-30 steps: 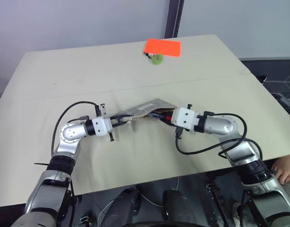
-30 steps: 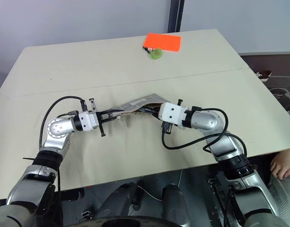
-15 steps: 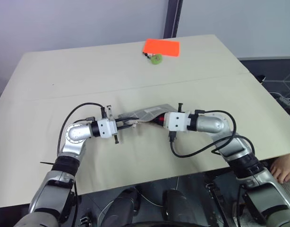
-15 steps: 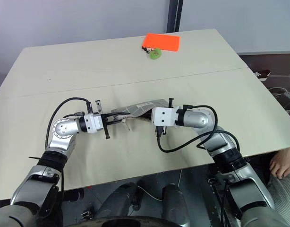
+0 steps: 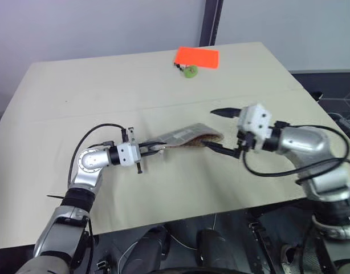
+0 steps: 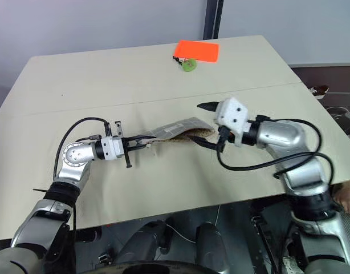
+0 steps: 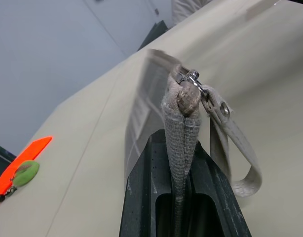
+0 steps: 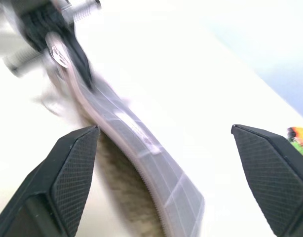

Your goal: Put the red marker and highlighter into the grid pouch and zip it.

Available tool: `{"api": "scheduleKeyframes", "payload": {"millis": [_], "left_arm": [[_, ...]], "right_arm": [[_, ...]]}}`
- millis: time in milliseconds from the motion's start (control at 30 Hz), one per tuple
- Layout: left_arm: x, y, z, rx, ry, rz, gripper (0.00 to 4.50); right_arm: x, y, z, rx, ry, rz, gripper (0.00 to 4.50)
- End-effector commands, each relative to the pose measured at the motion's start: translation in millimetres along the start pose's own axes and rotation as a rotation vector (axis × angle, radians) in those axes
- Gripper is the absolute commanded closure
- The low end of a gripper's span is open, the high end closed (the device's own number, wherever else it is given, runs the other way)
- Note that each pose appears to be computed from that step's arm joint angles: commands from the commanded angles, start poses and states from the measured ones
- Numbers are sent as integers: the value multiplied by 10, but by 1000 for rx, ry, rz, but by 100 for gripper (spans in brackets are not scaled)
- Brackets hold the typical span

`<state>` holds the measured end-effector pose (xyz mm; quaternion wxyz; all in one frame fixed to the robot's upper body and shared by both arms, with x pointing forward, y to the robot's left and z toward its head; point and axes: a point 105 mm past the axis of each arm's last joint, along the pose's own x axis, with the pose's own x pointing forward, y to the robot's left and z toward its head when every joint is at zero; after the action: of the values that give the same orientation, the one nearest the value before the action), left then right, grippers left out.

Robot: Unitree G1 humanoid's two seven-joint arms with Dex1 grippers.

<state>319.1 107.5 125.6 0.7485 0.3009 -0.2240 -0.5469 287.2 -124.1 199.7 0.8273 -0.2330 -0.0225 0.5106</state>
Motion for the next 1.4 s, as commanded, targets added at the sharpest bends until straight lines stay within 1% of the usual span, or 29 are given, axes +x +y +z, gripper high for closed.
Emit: {"api": "scheduleKeyframes", "payload": {"millis": [33,133,200,233,300,400,467,567,833,933,1000,1067,1167,1233,1267,1367,1400], "left_arm": [[60,69,43,24,-18,25,450],[134,37,18,24,-10,9,450],[179,-20,15,34,-10,-26,450],[194,-49,14,43,-10,-45,450],[231,-100,25,70,-13,-85,450],[291,-61,65,84,-26,-90,450],[317,-27,82,92,-31,-92,450],[340,-33,82,143,-19,-143,450],[411,-12,66,201,-14,-189,450],[418,-8,52,208,-10,-189,450],[421,-3,51,208,-11,-186,450],[423,8,50,206,-10,-178,450],[419,19,43,205,-6,-171,450],[407,23,37,206,-3,-169,450],[395,28,30,203,1,-165,450],[309,65,-17,196,29,-148,450],[263,89,-37,190,41,-136,450]], "right_arm": [[-129,299,-56,220,23,93,2],[-87,587,-315,353,122,117,2],[6,777,-489,373,197,126,2],[69,818,-519,373,194,114,2],[240,743,-536,459,116,10,2],[427,655,-588,520,53,-98,2],[516,606,-582,552,9,-139,2],[635,613,-453,621,-78,-110,2],[791,583,-310,668,-146,-73,2],[820,661,-276,687,-153,-26,2],[838,645,-283,686,-156,-45,56],[845,642,-280,692,-162,-49,129],[833,633,-254,712,-183,-51,292],[800,626,-287,700,-167,-54,400],[770,613,-321,684,-150,-62,446],[556,463,-498,651,-84,-131,446],[411,368,-592,642,-53,-174,446]]}}
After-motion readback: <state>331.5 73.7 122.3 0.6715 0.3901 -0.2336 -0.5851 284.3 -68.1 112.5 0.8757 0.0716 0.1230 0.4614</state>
